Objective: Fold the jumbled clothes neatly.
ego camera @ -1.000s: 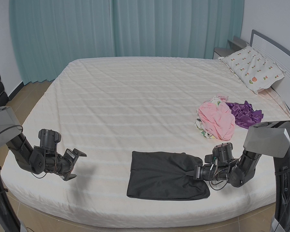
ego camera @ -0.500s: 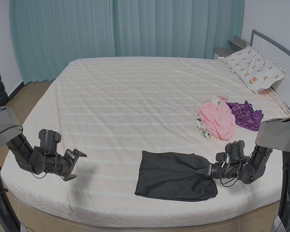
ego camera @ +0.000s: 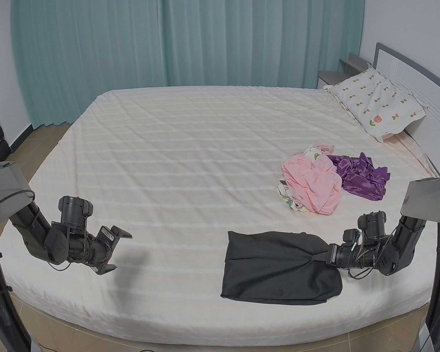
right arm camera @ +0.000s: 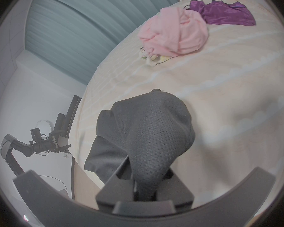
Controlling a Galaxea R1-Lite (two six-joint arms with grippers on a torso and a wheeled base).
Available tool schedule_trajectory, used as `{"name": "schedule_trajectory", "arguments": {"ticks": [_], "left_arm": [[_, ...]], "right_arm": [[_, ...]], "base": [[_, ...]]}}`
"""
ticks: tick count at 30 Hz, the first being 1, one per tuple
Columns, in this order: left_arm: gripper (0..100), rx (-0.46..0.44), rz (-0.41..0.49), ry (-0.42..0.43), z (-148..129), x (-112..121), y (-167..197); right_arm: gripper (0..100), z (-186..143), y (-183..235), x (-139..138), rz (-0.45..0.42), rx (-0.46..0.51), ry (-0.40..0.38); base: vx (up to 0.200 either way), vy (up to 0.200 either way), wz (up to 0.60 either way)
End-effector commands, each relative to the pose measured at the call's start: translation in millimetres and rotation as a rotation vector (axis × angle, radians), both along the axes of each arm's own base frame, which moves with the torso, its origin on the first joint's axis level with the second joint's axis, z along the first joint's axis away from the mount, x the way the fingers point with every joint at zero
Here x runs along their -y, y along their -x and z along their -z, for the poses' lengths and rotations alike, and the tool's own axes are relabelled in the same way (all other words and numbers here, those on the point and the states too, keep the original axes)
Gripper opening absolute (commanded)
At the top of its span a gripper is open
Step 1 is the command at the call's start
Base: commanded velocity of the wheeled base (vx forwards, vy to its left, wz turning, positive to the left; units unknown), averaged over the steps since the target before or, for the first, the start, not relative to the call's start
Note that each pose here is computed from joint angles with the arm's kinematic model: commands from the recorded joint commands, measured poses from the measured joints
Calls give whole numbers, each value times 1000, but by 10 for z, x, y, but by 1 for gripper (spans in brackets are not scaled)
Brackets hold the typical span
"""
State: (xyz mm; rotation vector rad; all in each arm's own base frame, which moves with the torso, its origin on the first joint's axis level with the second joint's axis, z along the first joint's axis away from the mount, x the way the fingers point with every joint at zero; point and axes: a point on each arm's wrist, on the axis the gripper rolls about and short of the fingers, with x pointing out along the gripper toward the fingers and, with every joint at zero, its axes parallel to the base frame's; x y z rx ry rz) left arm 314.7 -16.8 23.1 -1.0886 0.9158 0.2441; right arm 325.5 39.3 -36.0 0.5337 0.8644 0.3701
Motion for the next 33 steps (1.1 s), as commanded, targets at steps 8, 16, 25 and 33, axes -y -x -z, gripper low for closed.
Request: {"name": "schedule_trajectory", "arguments": {"ticks": [8, 16, 25, 33], "left_arm": [[100, 2, 0, 0, -3, -1, -3], [100, 0, 0, 0, -1, -1, 0], [100, 2, -1, 1, -3, -1, -3], [100, 0, -3, 2, -1, -1, 0]], "right_arm": [[0, -1, 92, 247, 33, 3, 40], [0, 14, 120, 367, 32, 25, 79], [0, 65, 160, 365, 23, 26, 80], [100, 95, 180, 348, 17, 18, 94]], "base": [[0, -200, 0], [0, -200, 0], [0, -156, 0], [0, 0, 0]]}}
